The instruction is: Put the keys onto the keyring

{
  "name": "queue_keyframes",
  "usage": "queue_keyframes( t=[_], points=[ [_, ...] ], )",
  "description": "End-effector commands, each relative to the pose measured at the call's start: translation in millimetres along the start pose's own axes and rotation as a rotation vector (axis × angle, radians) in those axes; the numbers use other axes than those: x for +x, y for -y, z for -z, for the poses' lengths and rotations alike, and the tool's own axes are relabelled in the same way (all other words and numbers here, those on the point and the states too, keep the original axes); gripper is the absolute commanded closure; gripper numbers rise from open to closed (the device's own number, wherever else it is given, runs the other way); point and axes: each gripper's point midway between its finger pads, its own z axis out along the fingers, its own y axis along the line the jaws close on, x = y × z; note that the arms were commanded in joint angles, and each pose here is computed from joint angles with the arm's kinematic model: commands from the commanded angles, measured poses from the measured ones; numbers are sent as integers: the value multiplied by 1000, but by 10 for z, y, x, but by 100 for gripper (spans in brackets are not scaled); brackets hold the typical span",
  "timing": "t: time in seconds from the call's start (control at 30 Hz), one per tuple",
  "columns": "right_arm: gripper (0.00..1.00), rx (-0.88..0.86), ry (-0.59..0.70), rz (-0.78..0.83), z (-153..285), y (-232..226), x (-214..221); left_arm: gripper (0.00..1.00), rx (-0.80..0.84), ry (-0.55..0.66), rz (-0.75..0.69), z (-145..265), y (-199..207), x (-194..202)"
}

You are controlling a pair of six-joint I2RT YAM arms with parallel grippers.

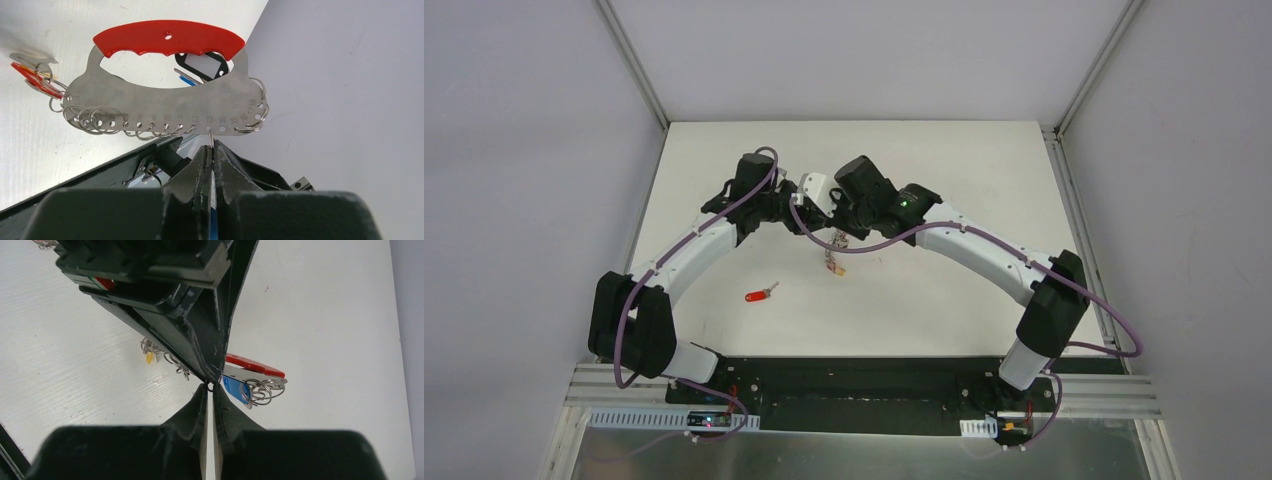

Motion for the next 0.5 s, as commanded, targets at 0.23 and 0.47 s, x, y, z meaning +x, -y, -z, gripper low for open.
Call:
queue_keyframes(
  t=[0.23,0.47],
  points=[
    [100,47,19,-2,78,161,-10,88,72,-11,-46,161,153,82],
    [100,38,17,-18,63,172,21,82,69,-4,-53,157,126,50]
  ],
)
